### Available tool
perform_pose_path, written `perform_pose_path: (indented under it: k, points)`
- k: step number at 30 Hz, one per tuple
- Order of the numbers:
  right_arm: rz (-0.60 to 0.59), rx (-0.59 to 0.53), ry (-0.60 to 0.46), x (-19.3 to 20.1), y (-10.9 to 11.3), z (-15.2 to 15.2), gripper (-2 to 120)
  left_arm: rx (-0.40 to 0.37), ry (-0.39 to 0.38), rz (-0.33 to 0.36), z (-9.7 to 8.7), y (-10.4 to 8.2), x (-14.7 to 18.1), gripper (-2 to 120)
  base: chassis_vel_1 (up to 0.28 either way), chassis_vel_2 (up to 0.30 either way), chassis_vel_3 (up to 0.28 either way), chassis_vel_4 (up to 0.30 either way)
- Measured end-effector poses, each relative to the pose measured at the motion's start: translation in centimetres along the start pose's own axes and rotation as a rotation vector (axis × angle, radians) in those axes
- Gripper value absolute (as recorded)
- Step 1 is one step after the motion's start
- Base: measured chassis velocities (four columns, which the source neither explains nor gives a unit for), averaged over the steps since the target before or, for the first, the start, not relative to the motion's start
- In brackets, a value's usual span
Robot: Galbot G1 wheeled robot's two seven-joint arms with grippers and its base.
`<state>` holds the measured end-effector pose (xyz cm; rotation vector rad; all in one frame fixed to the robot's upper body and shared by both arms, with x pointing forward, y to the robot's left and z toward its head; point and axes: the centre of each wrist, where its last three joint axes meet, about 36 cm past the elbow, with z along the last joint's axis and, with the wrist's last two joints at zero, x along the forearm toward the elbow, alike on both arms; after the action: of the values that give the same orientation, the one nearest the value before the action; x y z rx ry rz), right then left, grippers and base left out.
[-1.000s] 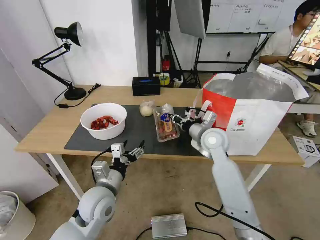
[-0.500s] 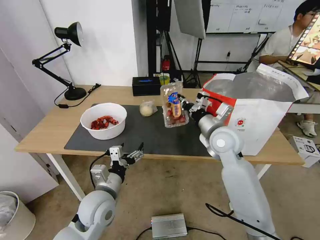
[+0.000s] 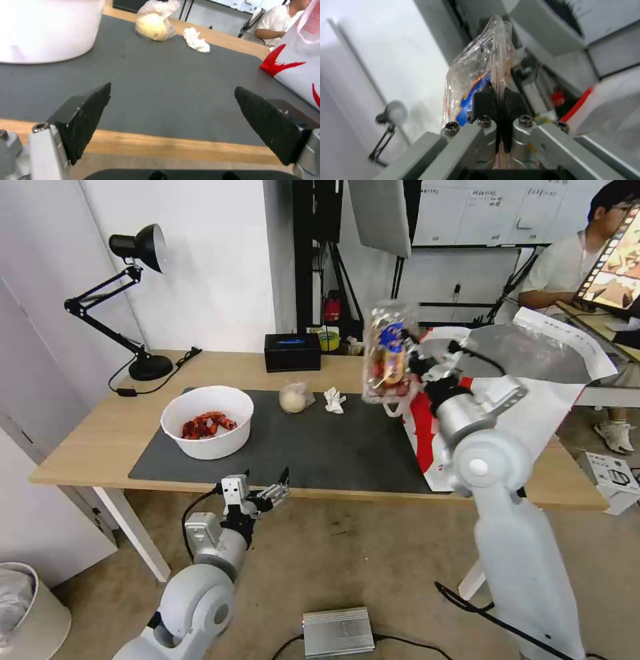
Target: Pick up the trash from the table and place it into the takeout bag.
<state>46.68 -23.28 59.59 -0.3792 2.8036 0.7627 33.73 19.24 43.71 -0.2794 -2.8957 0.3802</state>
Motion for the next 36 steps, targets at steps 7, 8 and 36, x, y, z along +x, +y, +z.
perform_pose_path:
  k: [7,8,36]
  points:
    - [0.109,0.096,-0.139,0.1,-1.2,-2.7,0,0.007,0.017,0.001,0.6,-0.5,0.3,100,0.000,0.000,0.000,0.000]
    - [0.126,0.108,-0.151,0.0,-1.4,-2.8,0,0.009,0.019,0.003,0.6,-0.6,0.3,100,0.000,0.000,0.000,0.000]
    - [0.314,0.133,-0.220,-1.1,-3.0,-3.6,0,0.020,0.023,0.011,0.8,-0.9,0.1,100,0.000,0.000,0.000,0.000]
